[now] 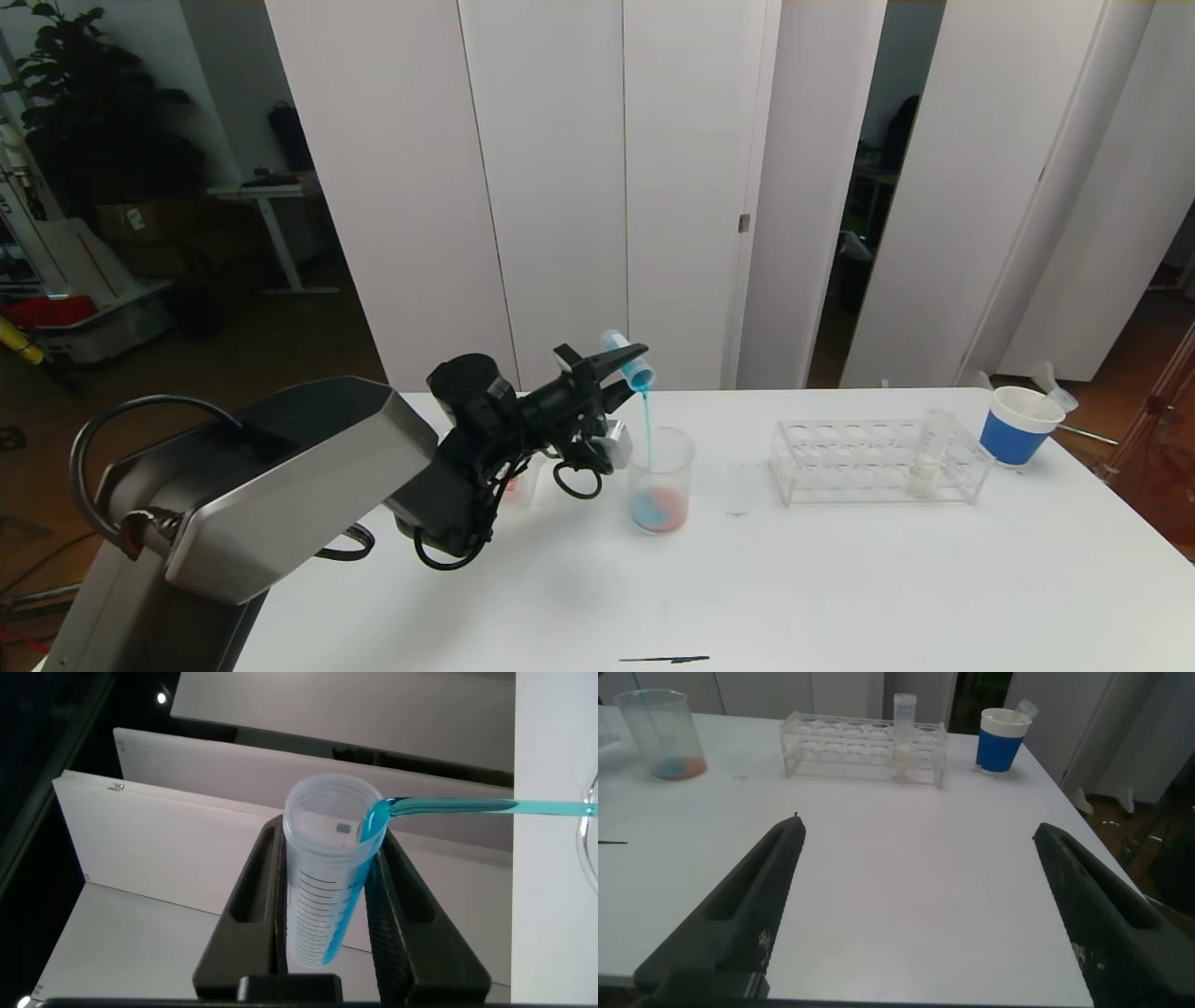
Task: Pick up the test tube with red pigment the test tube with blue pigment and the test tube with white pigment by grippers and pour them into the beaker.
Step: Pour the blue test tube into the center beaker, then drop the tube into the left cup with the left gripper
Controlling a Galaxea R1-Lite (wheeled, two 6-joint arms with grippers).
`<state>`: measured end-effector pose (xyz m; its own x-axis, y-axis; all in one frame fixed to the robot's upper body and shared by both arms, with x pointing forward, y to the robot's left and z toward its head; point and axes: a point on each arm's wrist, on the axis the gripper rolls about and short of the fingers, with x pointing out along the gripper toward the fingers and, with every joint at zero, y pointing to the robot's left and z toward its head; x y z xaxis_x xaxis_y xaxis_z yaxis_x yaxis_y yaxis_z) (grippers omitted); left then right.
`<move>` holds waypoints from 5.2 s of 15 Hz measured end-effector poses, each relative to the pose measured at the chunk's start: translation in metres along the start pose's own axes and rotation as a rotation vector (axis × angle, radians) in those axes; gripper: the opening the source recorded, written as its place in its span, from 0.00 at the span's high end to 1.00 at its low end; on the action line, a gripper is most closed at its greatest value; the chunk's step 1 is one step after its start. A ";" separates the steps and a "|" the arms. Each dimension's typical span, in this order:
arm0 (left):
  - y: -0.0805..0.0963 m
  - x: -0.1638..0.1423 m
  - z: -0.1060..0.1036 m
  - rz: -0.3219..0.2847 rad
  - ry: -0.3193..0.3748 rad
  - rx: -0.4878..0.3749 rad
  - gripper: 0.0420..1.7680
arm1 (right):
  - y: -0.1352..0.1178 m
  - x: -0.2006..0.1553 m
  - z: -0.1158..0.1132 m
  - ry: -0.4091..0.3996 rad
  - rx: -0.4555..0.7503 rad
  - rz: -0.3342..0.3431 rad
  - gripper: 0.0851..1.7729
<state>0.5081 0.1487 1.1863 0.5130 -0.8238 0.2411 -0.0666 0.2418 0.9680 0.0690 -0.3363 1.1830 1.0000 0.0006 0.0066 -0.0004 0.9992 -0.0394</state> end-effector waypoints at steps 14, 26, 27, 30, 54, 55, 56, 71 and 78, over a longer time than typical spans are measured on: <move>0.001 0.001 0.002 0.001 0.000 0.052 0.70 | 0.000 0.000 0.000 0.000 0.000 0.000 0.01; 0.008 0.000 -0.001 0.005 0.012 0.108 0.70 | 0.000 0.000 0.000 0.000 0.000 0.000 0.01; 0.008 0.000 -0.001 0.006 0.012 0.108 0.70 | 0.000 0.000 0.000 0.000 0.000 0.000 0.01; 0.008 0.000 -0.001 0.007 0.012 0.109 0.70 | 0.000 0.000 0.000 0.000 0.000 0.000 0.01; 0.160 -0.039 0.055 0.230 0.660 -0.925 0.70 | 0.000 0.000 0.000 0.000 0.000 0.000 0.01; 0.174 -0.041 0.063 0.309 0.692 -0.981 0.70 | 0.000 0.000 0.000 0.000 0.000 0.000 0.01; 0.187 -0.045 0.068 0.395 0.730 -1.026 0.70 | 0.000 0.000 0.000 0.000 0.000 0.000 0.01; 0.175 -0.137 -0.002 0.983 1.266 -0.949 0.70 | 0.000 0.000 0.000 0.000 0.000 0.001 0.01; 0.139 -0.172 -0.076 1.132 1.287 -0.793 0.70 | 0.000 0.000 0.000 0.000 0.000 0.000 0.01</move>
<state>0.4756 0.3628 1.2738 0.7822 0.6149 0.1003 -0.6220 0.7800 0.0692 0.0690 -0.3363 1.1831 1.0000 0.0011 0.0070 -0.0008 0.9992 -0.0398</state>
